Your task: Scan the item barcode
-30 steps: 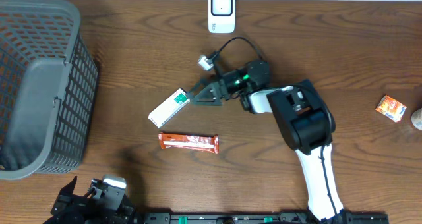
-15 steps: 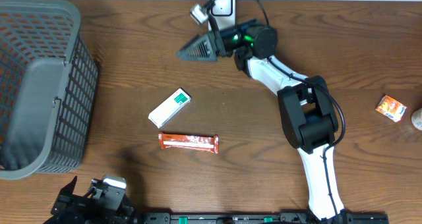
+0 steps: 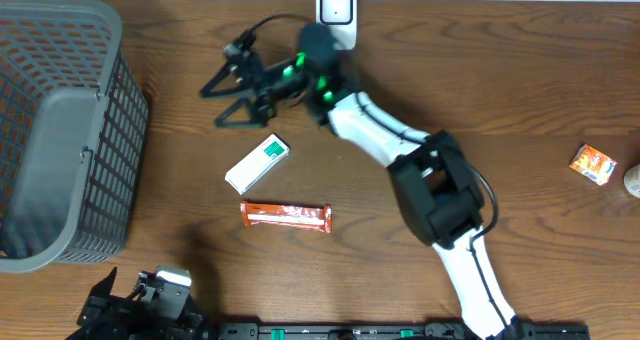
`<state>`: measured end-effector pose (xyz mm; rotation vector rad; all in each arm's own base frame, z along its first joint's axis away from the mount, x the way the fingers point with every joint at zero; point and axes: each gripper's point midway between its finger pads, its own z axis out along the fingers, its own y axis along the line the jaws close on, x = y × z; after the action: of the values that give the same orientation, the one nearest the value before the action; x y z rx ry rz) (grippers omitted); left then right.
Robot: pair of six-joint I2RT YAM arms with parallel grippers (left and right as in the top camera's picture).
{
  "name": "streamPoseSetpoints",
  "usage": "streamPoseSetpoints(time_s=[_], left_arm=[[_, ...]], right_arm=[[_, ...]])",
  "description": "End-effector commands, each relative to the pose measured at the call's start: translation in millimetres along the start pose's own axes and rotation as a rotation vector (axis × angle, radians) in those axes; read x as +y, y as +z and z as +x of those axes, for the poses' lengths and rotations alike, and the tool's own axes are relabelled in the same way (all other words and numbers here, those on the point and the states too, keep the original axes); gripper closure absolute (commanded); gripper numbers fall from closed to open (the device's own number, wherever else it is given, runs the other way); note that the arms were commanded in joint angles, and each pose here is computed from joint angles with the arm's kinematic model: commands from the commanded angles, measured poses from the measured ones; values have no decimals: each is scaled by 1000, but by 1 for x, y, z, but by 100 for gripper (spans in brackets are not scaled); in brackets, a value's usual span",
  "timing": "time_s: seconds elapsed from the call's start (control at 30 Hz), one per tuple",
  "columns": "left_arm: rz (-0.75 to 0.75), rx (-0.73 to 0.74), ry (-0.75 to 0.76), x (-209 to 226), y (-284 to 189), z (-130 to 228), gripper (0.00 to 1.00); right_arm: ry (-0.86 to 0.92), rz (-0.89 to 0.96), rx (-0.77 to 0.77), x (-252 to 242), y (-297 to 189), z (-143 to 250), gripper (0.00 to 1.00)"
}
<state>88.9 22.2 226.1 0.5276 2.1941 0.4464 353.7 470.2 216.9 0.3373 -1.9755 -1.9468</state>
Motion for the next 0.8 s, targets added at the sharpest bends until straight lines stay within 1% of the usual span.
streamPoseSetpoints(time_s=[0.0, 0.1, 0.23, 0.37, 0.4, 0.43, 0.5, 0.6, 0.77], left_arm=[[-4, -3, 4, 1, -1, 0, 2], [-4, -3, 4, 1, -1, 0, 2], [-4, -3, 4, 1, -1, 0, 2], [-4, -3, 4, 1, -1, 0, 2], [-4, -3, 4, 1, -1, 0, 2], [-4, -3, 4, 1, -1, 0, 2], [-4, -3, 4, 1, -1, 0, 2], [-4, -3, 4, 1, -1, 0, 2], [-4, -3, 4, 1, -1, 0, 2]], right_arm=[[-228, 221, -259, -55, 5, -38, 1], [-221, 390, -280, -96, 5, -34, 1], [-256, 570, -278, -119, -1, -22, 1], [-379, 756, -268, -109, -16, -7, 1], [-472, 863, -247, -95, -26, 6, 1], [-511, 905, -232, -88, -30, 12, 1], [-634, 1018, -149, -67, -43, 39, 1], [-741, 1055, -22, -52, -47, 69, 1], [-898, 1090, 264, -68, -51, 106, 1]])
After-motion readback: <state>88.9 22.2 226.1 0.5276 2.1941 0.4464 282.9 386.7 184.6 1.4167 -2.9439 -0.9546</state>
